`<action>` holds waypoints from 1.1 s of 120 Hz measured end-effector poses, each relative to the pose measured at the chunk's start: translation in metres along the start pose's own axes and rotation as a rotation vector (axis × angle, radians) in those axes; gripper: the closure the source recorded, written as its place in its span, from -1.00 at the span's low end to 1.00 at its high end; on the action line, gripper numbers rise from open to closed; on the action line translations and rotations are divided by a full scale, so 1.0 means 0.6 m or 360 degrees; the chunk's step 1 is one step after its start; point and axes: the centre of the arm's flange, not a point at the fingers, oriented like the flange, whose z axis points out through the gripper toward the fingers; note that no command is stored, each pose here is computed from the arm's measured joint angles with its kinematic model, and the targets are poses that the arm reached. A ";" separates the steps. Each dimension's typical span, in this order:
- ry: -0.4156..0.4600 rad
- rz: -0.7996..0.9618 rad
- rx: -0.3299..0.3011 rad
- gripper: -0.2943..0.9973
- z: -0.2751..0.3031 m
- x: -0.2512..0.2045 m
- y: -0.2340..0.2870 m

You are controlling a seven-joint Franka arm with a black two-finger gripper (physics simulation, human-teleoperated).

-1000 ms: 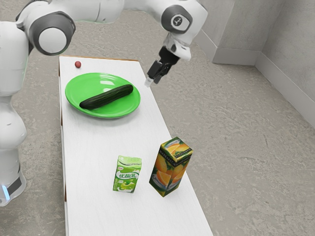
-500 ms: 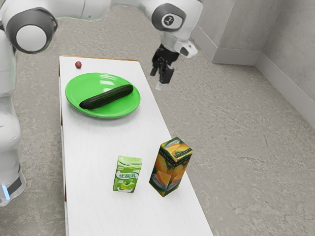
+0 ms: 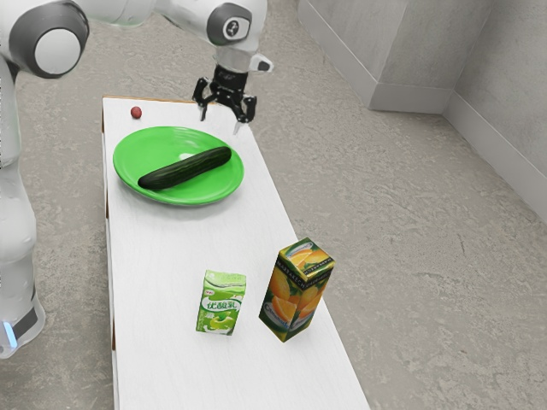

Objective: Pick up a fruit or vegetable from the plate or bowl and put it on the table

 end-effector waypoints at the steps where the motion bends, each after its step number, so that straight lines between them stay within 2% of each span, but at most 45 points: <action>1: 0.0008 -0.0022 -0.0007 -0.55 -0.005 -0.001 -0.010; 6: 0.0049 -0.0046 -0.0030 -0.55 -0.025 -0.025 -0.019; 15: 0.0103 0.0308 -0.0025 -0.54 -0.038 -0.167 0.140; 23: 0.0124 0.0443 -0.0027 -0.54 -0.037 -0.237 0.183; 44: 0.0101 0.0427 -0.0045 -0.53 -0.009 -0.239 0.149; 66: 0.0041 0.0408 -0.0085 -0.54 0.020 -0.175 0.072; 79: -0.0001 0.0492 -0.0097 -0.54 0.058 -0.185 0.049; 108: 0.0085 0.0681 -0.0148 -0.54 0.047 -0.205 0.013; 132: 0.0112 0.0776 -0.0129 -0.54 0.061 -0.220 -0.030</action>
